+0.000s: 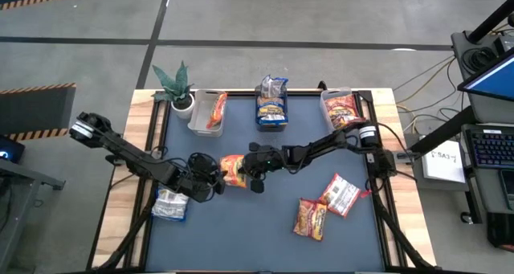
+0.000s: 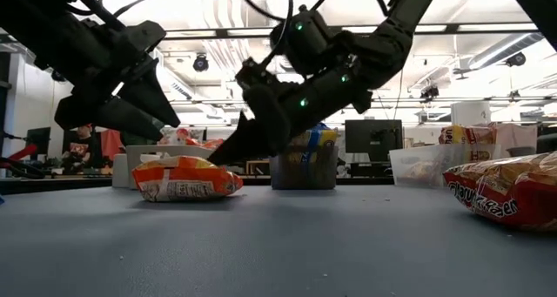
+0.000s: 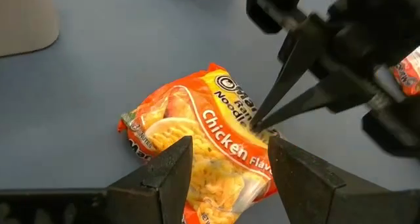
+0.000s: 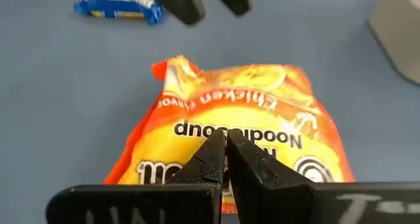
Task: Sort Maruchan noodles
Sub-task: Put the orange pack noodle into the gray bin, then put the orange noodle pack into the gray bin
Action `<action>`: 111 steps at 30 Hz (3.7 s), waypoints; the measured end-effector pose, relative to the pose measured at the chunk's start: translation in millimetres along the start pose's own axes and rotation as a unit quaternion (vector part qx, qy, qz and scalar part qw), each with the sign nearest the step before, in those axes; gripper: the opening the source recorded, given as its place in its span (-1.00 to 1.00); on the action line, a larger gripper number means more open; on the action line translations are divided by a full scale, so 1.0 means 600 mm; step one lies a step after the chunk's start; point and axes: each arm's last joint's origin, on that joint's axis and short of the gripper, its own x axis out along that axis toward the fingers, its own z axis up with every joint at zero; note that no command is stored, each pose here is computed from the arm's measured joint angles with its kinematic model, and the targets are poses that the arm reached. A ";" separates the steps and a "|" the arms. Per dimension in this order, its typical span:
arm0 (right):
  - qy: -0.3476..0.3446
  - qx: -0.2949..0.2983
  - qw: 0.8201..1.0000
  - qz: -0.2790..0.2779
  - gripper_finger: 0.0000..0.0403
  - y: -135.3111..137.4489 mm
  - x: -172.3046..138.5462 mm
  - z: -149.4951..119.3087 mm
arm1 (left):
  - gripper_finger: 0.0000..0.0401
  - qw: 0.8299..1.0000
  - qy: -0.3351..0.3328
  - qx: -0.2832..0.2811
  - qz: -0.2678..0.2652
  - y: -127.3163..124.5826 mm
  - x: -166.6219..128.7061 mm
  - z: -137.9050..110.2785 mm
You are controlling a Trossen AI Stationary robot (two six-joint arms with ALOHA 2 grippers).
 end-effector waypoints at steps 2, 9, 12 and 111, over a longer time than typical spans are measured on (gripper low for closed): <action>0.010 0.000 1.000 0.001 -0.96 0.001 0.004 -0.008 | -0.09 1.000 0.000 -0.012 0.001 0.000 0.000 0.000; 0.036 -0.008 0.999 0.000 -0.96 0.001 0.007 -0.018 | -0.09 0.998 0.007 -0.056 0.002 0.001 0.001 -0.002; 0.042 -0.011 0.999 0.000 -0.96 0.002 0.007 -0.022 | -0.09 0.998 0.009 -0.067 0.003 0.001 0.002 -0.002; -0.018 0.000 0.999 -0.026 -0.45 0.005 -0.201 0.116 | -0.56 0.994 -0.014 0.075 0.083 -0.059 -0.012 0.057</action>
